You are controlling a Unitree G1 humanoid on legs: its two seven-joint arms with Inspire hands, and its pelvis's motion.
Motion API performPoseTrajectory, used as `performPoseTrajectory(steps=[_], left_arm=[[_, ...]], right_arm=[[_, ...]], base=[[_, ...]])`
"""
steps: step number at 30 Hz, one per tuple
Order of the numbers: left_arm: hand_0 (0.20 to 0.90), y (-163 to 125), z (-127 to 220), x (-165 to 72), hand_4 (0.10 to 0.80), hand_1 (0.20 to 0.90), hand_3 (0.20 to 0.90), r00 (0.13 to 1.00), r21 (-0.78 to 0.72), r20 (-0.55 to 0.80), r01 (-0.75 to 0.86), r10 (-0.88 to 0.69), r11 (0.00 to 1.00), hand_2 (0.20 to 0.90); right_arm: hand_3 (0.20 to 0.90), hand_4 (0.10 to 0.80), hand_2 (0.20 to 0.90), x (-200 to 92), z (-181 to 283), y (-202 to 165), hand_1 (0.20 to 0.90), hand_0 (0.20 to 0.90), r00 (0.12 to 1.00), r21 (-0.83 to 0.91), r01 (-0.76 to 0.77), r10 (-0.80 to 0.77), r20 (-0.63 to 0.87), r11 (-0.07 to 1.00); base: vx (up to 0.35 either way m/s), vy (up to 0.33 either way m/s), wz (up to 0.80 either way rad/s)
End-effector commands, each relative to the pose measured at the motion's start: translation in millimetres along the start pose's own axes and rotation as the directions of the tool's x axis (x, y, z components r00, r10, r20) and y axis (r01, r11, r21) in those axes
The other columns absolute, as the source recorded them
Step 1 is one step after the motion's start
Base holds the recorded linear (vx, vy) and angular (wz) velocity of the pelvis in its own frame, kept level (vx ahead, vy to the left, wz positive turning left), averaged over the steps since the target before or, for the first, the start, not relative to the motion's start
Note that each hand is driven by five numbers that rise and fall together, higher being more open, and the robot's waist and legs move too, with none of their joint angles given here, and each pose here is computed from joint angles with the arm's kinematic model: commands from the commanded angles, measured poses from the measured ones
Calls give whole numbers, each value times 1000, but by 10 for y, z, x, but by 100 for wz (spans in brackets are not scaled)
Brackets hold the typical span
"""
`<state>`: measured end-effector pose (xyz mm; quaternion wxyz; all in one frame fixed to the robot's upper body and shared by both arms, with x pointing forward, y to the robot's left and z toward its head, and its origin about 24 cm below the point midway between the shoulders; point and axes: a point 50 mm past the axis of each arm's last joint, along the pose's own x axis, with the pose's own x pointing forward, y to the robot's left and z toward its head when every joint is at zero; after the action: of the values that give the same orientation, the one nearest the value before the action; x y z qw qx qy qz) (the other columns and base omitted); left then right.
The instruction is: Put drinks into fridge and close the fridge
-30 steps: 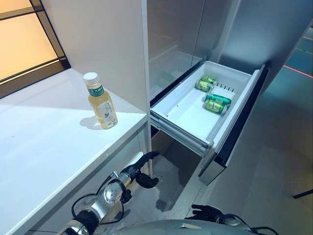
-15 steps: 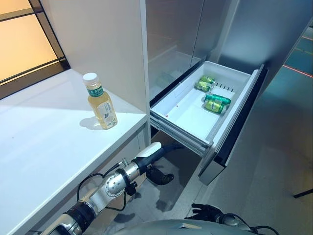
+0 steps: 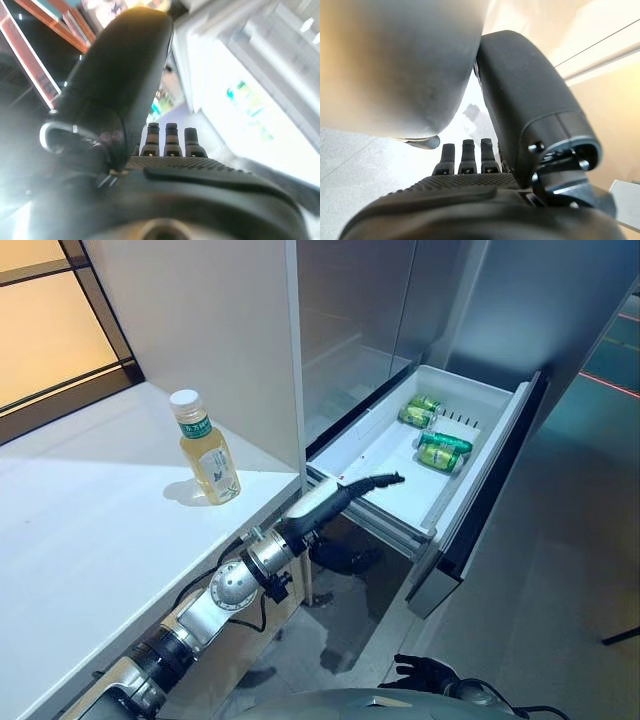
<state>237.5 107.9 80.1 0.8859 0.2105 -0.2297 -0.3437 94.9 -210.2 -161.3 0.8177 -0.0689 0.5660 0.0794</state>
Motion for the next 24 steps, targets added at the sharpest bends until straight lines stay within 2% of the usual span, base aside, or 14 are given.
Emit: performPoseTrajectory(steps=[1,6,8,18,24], left_arm=[[900,566,609,236,800,900,900,903,14,365,-247,225,969,900],[900,1113,910,-147,800,900,900,800,-4,474,-415,367,910,900],[900,1235,1002,-237,800,900,900,776,-16,494,-441,391,897,900],[900,1442,1326,-485,800,900,900,669,-101,629,-435,397,895,900],[900,1546,1173,-532,800,900,900,690,-90,501,-558,521,825,900]], right_arm=[[900,800,900,33,51,194,900,900,998,-4,-38,38,41,999],[900,800,900,2,41,130,900,900,999,40,-10,8,52,999],[900,800,900,-3,-5,133,900,900,999,53,-7,5,48,999],[900,800,900,-7,-106,162,900,900,999,89,-5,2,36,996],[900,800,900,-11,-107,147,900,900,1000,85,-4,2,25,996]], base=[[-95,-14,4],[-29,18,10],[12,1,12],[12,-7,8],[2,0,-1]])
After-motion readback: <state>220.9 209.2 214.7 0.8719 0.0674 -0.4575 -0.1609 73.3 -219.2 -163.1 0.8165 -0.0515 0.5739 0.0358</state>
